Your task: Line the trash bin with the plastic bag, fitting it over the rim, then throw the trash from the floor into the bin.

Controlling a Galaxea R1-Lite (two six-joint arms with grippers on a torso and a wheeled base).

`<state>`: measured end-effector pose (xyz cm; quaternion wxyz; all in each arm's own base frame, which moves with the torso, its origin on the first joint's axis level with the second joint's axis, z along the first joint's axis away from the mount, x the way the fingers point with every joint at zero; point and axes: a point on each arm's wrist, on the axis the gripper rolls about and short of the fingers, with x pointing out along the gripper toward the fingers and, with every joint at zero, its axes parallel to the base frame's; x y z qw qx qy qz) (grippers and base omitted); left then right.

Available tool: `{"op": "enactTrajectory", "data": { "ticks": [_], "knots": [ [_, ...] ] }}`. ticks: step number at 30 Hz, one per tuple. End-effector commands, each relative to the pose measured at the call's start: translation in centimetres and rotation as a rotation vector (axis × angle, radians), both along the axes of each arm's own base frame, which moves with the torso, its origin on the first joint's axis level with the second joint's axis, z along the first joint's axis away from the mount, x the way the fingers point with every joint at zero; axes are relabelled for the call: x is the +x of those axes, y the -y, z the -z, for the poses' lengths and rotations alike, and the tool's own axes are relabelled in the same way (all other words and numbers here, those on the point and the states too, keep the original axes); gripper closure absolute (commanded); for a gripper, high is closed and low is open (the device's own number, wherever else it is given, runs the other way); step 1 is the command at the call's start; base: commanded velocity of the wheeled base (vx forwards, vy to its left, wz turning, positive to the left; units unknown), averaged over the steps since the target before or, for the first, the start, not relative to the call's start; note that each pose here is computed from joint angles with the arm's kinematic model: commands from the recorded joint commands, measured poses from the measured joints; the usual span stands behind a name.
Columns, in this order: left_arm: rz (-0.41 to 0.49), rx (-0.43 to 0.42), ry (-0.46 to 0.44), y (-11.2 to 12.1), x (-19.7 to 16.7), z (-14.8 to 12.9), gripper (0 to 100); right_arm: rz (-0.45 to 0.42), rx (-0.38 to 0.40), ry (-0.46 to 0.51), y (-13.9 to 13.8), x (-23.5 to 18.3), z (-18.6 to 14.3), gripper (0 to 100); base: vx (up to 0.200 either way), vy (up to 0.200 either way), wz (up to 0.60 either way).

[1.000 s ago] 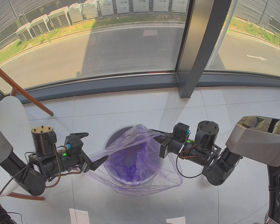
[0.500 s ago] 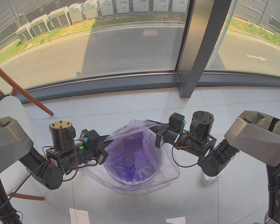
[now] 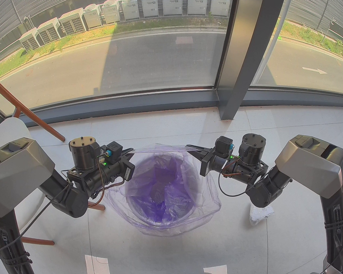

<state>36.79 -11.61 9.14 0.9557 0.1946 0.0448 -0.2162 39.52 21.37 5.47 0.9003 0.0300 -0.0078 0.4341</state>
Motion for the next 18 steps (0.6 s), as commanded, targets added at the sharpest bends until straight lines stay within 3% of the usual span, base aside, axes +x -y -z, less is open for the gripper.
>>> {"op": "enactTrajectory", "data": {
  "ticks": [1,14,15,18],
  "knots": [
    [-0.02,-0.015,-0.024,0.8,1.7,1.9,100,0.003,-0.005,-0.013,-0.2,2.3,1.9,100,0.0,0.0,0.0],
    [-0.072,-0.071,0.04,1.4,3.8,1.1,100,0.053,0.032,0.006,0.1,7.4,-0.3,100,0.0,0.0,0.0],
    [-0.072,-0.071,0.04,1.4,3.8,1.1,100,0.057,0.03,0.002,0.2,7.5,-0.3,0,0.0,0.0,0.0],
    [-0.07,-0.079,0.064,1.4,3.8,0.9,100,0.055,0.036,0.003,0.5,7.4,-0.7,0,0.0,0.0,0.0]
  ]
}}
